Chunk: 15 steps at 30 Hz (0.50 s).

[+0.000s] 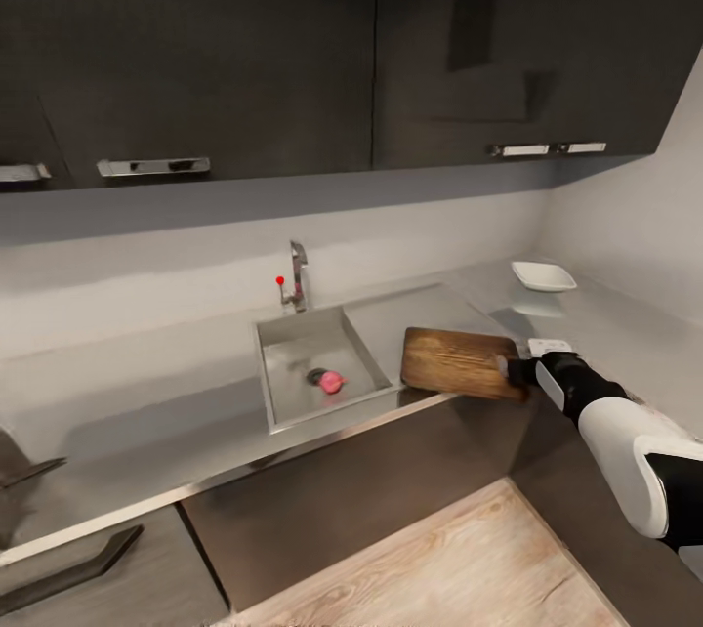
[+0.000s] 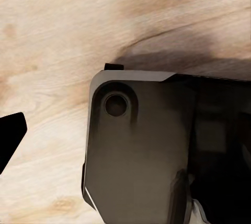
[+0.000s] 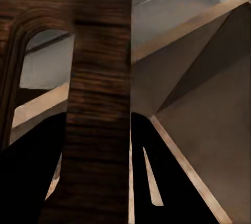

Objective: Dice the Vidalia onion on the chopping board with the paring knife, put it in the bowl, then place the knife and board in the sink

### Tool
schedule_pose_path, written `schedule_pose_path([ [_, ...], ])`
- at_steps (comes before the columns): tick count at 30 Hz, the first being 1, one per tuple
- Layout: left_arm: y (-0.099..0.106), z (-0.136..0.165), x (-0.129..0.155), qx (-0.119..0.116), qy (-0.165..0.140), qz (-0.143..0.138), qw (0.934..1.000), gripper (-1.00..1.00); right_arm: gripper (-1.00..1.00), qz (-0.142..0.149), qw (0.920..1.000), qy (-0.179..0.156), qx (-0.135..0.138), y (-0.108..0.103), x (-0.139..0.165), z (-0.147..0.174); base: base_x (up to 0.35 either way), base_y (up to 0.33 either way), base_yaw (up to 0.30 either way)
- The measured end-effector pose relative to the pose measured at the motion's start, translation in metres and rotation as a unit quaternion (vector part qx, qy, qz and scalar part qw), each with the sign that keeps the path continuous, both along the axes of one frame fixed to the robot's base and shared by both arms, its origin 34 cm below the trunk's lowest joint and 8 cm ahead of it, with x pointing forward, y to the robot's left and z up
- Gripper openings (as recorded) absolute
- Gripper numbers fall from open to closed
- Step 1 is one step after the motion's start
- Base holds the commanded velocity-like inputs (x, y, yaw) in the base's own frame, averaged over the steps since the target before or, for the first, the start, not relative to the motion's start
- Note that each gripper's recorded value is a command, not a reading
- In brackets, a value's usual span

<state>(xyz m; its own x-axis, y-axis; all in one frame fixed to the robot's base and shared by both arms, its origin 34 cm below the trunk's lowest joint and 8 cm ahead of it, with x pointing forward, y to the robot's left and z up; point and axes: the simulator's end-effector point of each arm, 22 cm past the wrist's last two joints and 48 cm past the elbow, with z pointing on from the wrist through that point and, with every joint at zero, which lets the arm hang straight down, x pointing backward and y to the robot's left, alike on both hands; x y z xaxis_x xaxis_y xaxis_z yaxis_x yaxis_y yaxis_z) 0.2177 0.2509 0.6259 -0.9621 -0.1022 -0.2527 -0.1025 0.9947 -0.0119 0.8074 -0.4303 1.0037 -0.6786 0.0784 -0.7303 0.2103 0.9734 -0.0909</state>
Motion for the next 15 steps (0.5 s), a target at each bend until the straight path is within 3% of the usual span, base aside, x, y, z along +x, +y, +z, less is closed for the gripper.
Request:
schedule_pose_path([
  [15,0.0,0.003,0.008,0.0,-0.011,0.0,0.9999,1.0,-1.0,0.002,1.0,-0.01,0.001,0.005,0.0,0.014,-0.15,0.277,0.146],
])
